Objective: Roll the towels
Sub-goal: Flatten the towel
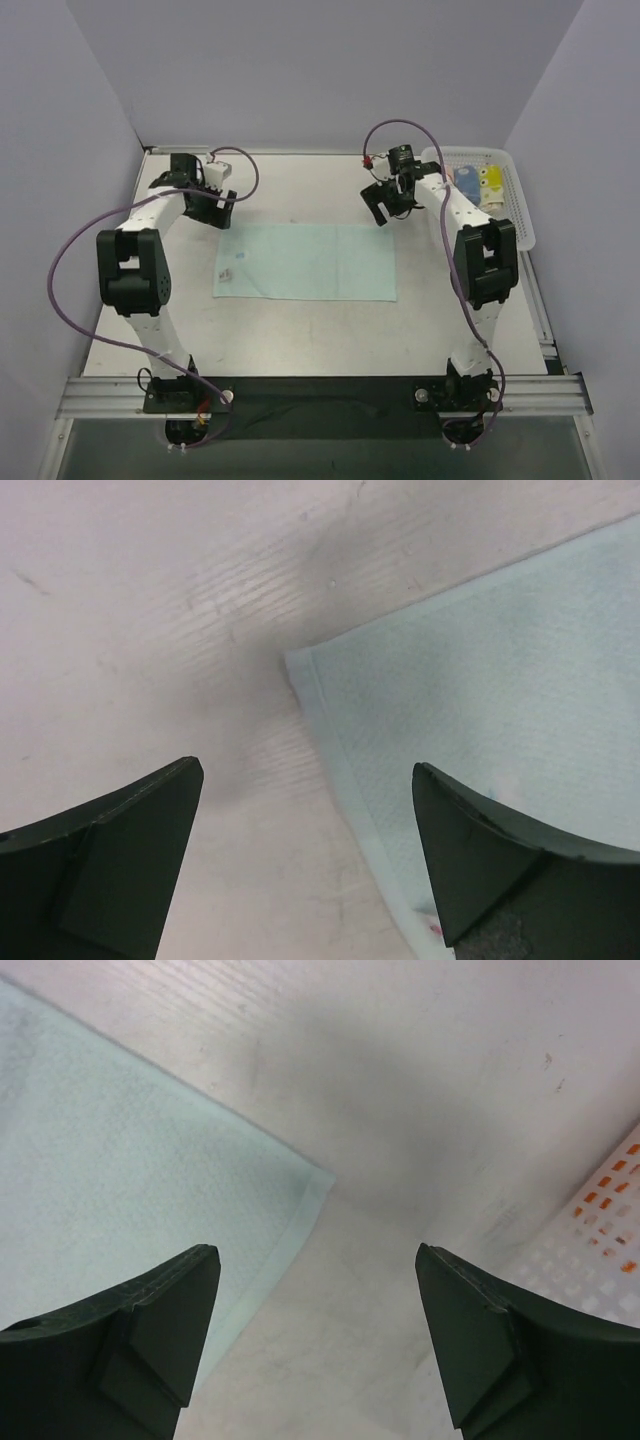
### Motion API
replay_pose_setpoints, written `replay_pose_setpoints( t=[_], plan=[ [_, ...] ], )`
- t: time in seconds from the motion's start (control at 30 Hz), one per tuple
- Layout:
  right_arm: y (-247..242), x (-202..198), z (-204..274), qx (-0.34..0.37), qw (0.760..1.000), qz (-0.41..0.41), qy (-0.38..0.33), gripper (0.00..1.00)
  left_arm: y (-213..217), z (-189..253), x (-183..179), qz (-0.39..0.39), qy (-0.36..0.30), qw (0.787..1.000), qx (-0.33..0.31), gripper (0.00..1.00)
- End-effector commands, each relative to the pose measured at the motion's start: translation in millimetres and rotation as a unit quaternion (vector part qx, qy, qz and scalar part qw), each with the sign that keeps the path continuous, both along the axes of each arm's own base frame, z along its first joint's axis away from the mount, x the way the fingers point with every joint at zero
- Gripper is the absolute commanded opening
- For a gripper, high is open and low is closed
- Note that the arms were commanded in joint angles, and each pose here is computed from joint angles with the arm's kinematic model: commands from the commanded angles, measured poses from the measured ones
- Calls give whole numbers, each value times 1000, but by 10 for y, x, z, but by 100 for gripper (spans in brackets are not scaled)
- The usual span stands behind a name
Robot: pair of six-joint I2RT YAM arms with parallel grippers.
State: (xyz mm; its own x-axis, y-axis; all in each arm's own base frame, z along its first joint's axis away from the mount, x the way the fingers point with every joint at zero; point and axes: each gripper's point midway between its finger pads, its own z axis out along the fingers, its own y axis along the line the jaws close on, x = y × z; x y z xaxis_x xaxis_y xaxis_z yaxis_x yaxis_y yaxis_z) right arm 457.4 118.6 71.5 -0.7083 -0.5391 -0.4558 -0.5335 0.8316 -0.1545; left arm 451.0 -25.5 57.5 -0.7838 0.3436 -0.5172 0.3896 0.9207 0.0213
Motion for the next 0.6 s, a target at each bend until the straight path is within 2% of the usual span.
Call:
replay_pose_setpoints(
  t=[0.0, 0.07, 0.13, 0.2, 0.23, 0.3, 0.33, 0.4, 0.43, 0.57],
  plan=[
    [71, -410, 705, 37, 998, 43, -4, 82, 61, 990, -88, 21, -94, 993, -68, 97],
    [61, -667, 711, 39, 998, 50, 15, 83, 71, 1266, -235, 33, -117, 986, -111, 97],
    [101, -938, 651, 46, 996, 61, 48, 82, 35, 1270, -442, 51, -90, 984, -143, 97],
    [95, -1226, 536, 48, 994, 63, 79, 70, 0, 1252, -652, 26, -71, 987, -142, 96],
    [126, -1330, 480, 47, 993, 63, 92, 62, -30, 1098, -851, 9, -36, 990, -140, 87],
    [130, -1532, 362, 55, 990, 46, 124, 54, -67, 924, -1044, 3, 2, 990, -138, 69],
    [152, -1593, 330, 59, 988, 44, 132, 46, -39, 828, -1130, 12, 20, 991, -130, 45],
    [160, -1715, 230, 61, 986, 29, 155, 38, -62, 600, -1322, 13, 57, 990, -129, 27],
    [162, -1739, 196, 60, 985, 26, 161, 31, -54, 532, -1371, 16, 67, 990, -124, 15],
    [159, -1872, -11, 51, 979, 5, 199, 21, -121, 222, -1601, 14, 122, 986, -114, 6]
  ],
)
